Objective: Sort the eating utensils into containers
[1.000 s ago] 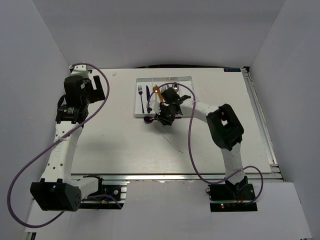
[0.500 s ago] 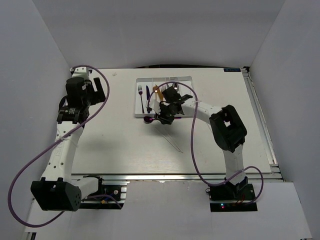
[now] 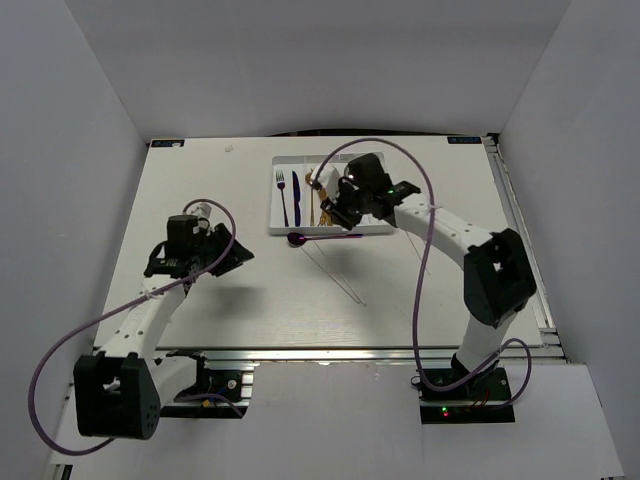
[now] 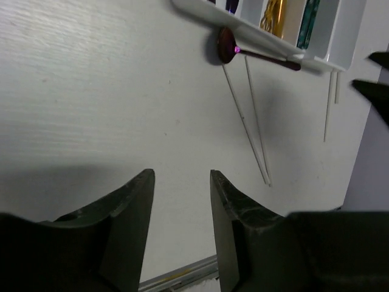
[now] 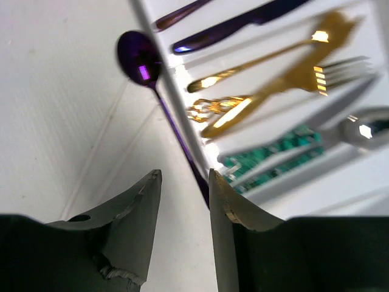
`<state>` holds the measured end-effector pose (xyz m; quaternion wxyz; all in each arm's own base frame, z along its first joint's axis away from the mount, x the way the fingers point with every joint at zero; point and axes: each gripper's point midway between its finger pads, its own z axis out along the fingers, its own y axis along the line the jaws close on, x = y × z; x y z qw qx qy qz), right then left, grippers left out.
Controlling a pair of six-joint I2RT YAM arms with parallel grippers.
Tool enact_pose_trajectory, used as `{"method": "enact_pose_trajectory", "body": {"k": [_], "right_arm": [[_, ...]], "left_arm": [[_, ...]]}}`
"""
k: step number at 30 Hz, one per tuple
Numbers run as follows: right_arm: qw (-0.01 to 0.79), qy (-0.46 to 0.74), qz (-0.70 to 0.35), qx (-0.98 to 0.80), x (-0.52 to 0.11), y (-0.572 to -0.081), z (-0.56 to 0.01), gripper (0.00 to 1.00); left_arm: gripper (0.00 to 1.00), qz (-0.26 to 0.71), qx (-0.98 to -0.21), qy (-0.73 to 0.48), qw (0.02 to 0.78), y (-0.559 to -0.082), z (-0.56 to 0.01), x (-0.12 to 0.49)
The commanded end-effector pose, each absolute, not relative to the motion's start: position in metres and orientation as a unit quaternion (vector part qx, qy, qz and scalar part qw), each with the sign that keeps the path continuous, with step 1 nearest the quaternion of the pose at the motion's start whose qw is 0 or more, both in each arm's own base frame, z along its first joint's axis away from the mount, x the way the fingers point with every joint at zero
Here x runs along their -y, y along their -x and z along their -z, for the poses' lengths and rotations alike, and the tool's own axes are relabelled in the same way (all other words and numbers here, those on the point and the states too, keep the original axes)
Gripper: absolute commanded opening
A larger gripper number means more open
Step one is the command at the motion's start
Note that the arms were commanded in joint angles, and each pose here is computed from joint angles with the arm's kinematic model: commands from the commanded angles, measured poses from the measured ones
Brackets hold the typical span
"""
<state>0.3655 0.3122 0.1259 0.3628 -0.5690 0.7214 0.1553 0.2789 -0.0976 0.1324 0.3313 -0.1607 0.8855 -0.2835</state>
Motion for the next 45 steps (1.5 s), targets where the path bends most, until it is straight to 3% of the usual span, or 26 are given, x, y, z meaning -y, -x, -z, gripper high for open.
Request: {"method": "enact_pose_trajectory", "body": {"k": [1,4,8,19,45], "right_arm": [[0.416,0.484,-0.155,-0.754,-0.285,-0.388,-0.167,0.44],[0.414,0.45,-0.147,-0.778,-0.262,-0.399,-0.17,0.44],[0.412,0.423,-0.137,-0.795,-0.241,-0.413,-0.169,0.44],[0.408,0.389,-0.133,-0.815,-0.213,-0.429,-0.168,0.44],[0.385,0.375,-0.122,-0.834,-0.183,-0.444,-0.156,0.43]], "left_arm": [[0.53,0.339,-0.86,0.15,0.351,-0.298,-0.148,0.126],[0.6,0.328,-0.865,0.141,0.351,-0.317,-0.141,0.143],[0.6,0.311,-0.866,0.139,0.365,-0.34,-0.132,0.161],[0.49,0.292,-0.871,0.162,0.361,-0.385,-0.089,0.174],[0.41,0.317,-0.876,0.146,0.333,-0.4,-0.05,0.207]]}}
